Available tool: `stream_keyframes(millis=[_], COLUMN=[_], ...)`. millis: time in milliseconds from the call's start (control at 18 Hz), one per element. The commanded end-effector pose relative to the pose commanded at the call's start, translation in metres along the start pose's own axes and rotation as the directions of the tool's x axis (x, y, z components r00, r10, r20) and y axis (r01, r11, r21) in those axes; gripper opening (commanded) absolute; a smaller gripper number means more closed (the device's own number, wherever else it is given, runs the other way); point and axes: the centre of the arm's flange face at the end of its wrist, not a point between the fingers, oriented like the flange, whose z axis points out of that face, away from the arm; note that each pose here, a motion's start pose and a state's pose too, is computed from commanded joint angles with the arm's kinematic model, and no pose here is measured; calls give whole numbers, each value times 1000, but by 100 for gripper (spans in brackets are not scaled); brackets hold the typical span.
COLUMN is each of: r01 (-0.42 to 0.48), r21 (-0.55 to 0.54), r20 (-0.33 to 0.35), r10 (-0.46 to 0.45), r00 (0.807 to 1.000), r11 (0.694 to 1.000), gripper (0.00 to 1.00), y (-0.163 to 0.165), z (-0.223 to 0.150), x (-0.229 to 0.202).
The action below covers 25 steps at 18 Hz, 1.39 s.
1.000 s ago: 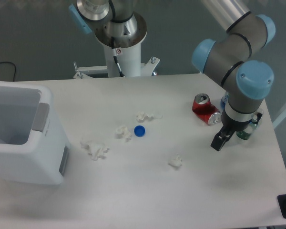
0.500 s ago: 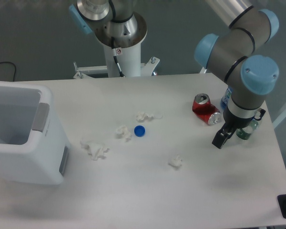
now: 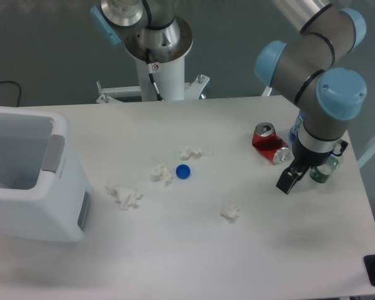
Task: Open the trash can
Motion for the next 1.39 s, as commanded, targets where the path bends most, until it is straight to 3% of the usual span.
stream_keyframes(millis=[1389], r01=[-96], r21=[-1], r20=[-22], r10=[96], r00=[995], r11=[995], gripper=[100], y=[5], z=[0], x=[4])
